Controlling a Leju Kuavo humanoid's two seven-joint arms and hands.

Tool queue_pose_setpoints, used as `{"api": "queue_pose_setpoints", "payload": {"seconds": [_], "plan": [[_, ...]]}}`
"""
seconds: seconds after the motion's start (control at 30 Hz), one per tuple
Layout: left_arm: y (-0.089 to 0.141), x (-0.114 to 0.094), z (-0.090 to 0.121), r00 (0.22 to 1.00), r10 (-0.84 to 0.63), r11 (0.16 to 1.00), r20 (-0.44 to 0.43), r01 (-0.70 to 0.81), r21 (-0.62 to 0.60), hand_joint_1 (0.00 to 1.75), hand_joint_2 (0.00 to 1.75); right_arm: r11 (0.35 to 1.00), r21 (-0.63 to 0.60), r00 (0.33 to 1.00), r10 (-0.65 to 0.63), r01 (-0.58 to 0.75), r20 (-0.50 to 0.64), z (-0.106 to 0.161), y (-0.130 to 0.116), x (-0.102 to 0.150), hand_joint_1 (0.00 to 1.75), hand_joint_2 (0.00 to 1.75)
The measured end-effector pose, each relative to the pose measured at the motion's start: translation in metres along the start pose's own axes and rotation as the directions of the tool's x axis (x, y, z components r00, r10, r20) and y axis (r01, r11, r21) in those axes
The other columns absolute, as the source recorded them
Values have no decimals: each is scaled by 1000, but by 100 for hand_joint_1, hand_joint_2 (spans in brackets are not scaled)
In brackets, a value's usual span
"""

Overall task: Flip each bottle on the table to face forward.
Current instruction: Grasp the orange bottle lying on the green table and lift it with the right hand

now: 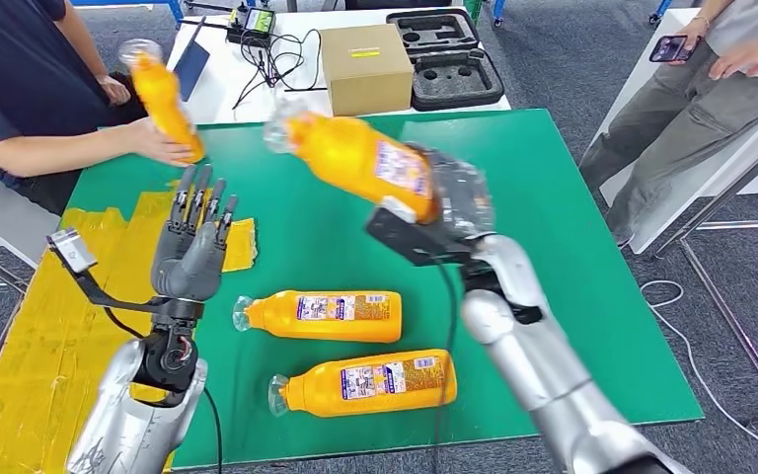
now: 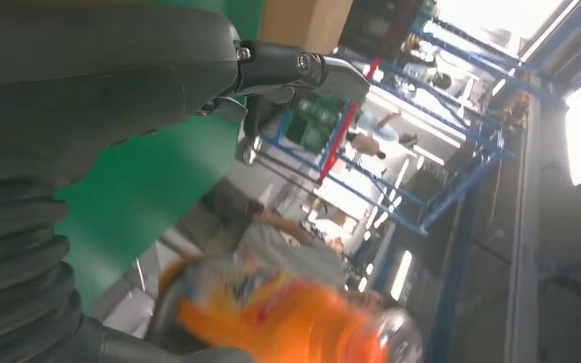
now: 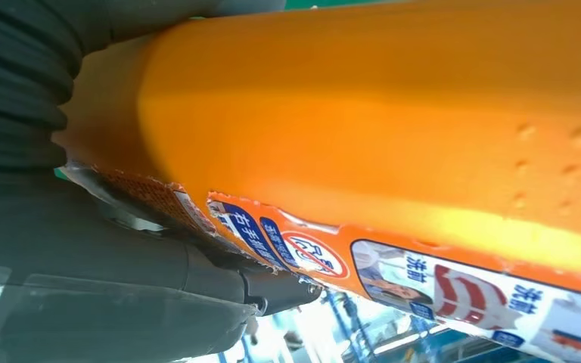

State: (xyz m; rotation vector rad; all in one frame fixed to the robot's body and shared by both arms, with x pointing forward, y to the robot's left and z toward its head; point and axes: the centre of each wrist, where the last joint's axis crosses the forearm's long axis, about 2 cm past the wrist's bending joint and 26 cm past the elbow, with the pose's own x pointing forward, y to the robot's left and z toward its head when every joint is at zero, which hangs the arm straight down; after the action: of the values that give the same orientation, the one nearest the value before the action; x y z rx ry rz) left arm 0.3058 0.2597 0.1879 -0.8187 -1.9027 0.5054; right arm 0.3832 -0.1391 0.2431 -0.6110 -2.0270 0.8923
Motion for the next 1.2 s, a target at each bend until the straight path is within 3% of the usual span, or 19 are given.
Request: {"api": "queue_pose_setpoints", "payload": {"seconds": [0.17,0.3,0.8,1.2], "plan": [[-15,-4,-3,999,49,998,1,-49,-24,0,175,998,50,998,-45,44,33,-13,30,40,175,175],[-20,-6,-6,998,69,997,2,-69,-33,0,175,994,83,997,-68,65,41,-15,42,58,175,175],[-34,-11,-11,996,92,994,3,-92,-55,0,175,989,141,998,-49,42,44,-30,49,79,175,175],[-35,-8,-13,995,-83,997,56,83,-9,0,175,972,234,999,8,-18,41,-41,49,103,175,175]]}}
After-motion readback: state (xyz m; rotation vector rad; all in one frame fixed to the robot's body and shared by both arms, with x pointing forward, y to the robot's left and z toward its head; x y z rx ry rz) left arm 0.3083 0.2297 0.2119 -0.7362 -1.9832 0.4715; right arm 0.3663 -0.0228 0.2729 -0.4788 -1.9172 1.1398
